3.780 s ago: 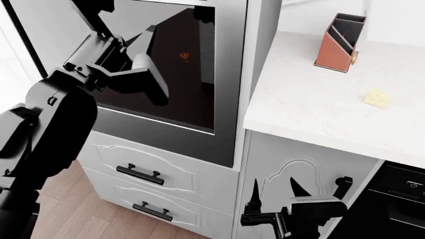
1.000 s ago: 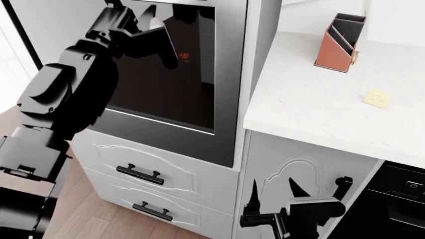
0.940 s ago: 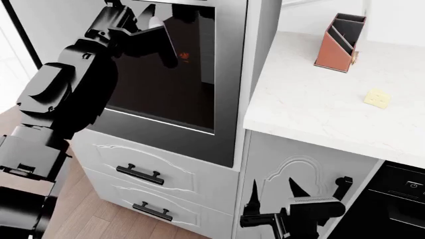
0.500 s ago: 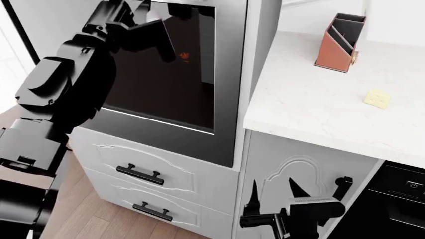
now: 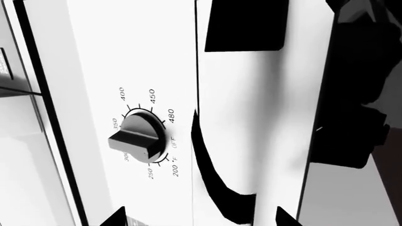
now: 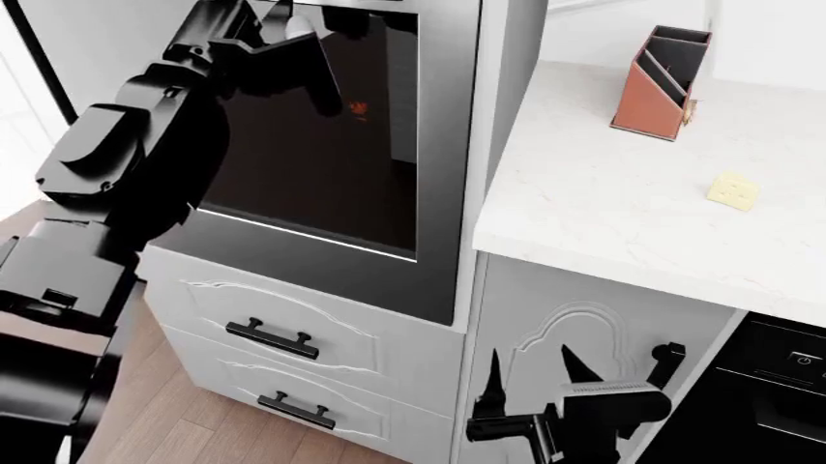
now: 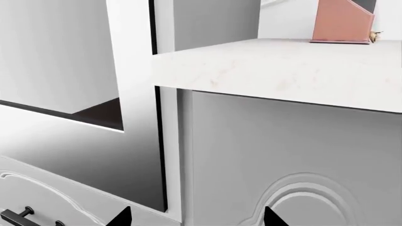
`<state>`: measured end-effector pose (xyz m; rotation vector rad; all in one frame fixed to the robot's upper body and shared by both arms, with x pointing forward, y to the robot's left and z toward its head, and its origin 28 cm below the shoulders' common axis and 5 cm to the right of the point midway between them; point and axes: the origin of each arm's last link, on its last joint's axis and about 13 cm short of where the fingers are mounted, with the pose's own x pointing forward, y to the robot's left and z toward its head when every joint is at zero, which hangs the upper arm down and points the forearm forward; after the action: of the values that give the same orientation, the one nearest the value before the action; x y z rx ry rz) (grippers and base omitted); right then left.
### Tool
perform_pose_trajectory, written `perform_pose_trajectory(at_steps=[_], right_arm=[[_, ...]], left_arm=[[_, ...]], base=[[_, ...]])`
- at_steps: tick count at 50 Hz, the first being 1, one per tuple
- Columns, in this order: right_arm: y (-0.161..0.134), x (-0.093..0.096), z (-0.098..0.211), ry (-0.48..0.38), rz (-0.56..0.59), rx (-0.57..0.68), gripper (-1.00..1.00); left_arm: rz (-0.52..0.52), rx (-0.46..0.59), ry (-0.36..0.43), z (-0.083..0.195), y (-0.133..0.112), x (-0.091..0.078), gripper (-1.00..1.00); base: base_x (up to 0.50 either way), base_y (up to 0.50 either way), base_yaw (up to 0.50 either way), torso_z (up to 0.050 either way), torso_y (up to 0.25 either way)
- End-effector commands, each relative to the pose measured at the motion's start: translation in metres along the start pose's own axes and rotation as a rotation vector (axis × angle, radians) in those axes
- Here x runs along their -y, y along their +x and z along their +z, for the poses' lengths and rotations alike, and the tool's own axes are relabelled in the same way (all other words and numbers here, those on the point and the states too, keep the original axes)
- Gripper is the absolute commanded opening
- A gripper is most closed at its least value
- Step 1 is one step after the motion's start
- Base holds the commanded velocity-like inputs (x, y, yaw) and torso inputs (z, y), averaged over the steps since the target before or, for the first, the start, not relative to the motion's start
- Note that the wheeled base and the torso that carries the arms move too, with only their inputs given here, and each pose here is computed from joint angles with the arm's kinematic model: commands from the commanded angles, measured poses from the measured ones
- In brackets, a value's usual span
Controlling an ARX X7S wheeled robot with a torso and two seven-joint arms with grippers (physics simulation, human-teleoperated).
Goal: Open the oven door
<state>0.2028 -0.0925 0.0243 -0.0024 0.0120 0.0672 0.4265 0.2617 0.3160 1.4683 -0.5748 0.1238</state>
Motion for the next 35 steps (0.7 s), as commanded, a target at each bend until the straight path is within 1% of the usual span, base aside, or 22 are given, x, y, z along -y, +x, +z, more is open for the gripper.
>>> perform_pose_trajectory(at_steps=[1, 21, 35], right_arm=[[0.0003, 0.0003, -0.0001, 0.000, -0.001, 0.001, 1.00], [-0.0003, 0.0007, 0.0000, 0.002, -0.003, 0.002, 1.00], [-0.0002, 0.0010, 0.0004, 0.003, -0.006, 0.002, 1.00]], left_arm=[[-0.006, -0.011, 0.003, -0.0015, 0.0020, 0.0016, 1.00], [-0.013, -0.031, 0.010, -0.0052, 0.0045, 0.0049, 1.00], [-0.006, -0.034, 0.014, -0.0059, 0.0066, 0.0025, 1.00]], base=[[0.00, 0.00, 0.00, 0.000, 0.000], [0.00, 0.00, 0.00, 0.000, 0.000], [0.00, 0.00, 0.00, 0.000, 0.000]])
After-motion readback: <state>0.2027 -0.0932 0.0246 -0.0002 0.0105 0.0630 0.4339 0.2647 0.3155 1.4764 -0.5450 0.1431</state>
